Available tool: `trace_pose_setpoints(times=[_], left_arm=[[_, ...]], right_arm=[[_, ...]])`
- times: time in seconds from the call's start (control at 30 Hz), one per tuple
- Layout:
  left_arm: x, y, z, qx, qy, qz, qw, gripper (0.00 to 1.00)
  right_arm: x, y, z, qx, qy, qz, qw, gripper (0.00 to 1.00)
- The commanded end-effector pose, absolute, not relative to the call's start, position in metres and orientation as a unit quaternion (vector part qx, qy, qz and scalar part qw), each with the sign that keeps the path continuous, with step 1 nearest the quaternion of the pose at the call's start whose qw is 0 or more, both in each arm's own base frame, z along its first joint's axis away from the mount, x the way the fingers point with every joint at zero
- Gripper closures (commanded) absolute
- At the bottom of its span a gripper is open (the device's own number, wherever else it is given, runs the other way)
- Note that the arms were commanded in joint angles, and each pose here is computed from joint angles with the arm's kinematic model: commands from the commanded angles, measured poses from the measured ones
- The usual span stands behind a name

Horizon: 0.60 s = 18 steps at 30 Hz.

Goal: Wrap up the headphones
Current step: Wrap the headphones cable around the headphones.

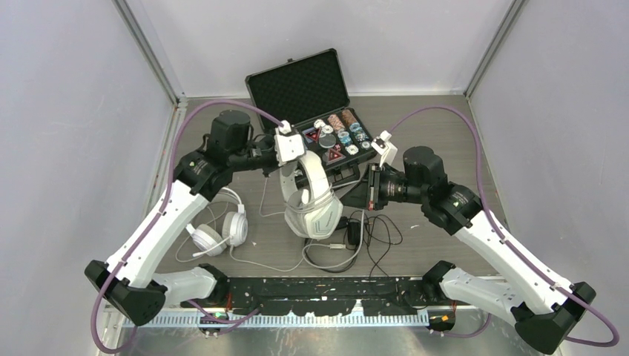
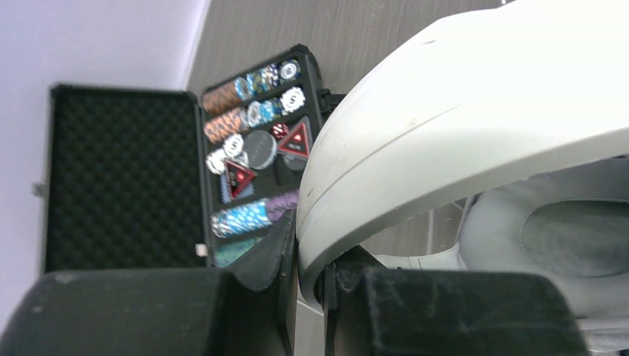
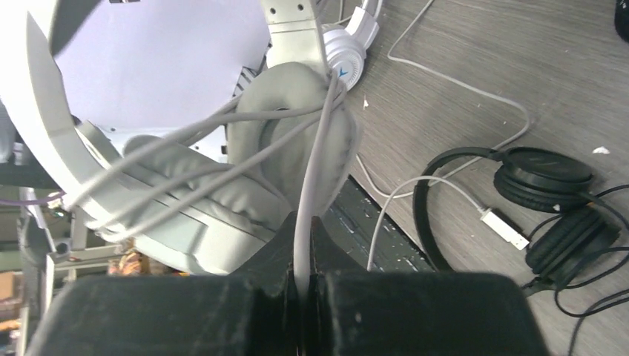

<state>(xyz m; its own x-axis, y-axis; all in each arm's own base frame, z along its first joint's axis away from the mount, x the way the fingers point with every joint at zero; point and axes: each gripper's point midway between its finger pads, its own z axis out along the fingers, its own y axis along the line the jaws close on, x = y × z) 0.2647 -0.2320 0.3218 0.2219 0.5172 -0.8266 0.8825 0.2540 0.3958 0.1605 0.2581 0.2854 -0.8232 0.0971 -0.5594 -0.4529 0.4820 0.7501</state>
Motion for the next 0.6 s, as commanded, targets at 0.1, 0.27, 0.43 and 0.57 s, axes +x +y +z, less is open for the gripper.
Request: trace_pose_setpoints(times=[0.1,0.27,0.43,0.57], left_arm=[[0.298,-0.211,0.305,0.665,0.557,-0.006,0.497,1.00],[0.311,-0.209,0.305,0.672,0.540,0.040,0.505,1.00],[0.320,-0.205,0.308,0.663,0.539,0.069,0.516,1.00],[0.324,-0.202,0.304,0.651,0.551,0.075,0.516,1.00]], right_arm=[[0.177,0.255,0.351,-0.037,0.760,0.553,0.340,1.00],[0.178,0.250,0.367,0.004,0.739,0.575,0.352,1.00],[0.170,0.254,0.378,0.022,0.701,0.630,0.334,1.00],[0.161,0.259,0.391,-0.005,0.665,0.669,0.333,0.94]])
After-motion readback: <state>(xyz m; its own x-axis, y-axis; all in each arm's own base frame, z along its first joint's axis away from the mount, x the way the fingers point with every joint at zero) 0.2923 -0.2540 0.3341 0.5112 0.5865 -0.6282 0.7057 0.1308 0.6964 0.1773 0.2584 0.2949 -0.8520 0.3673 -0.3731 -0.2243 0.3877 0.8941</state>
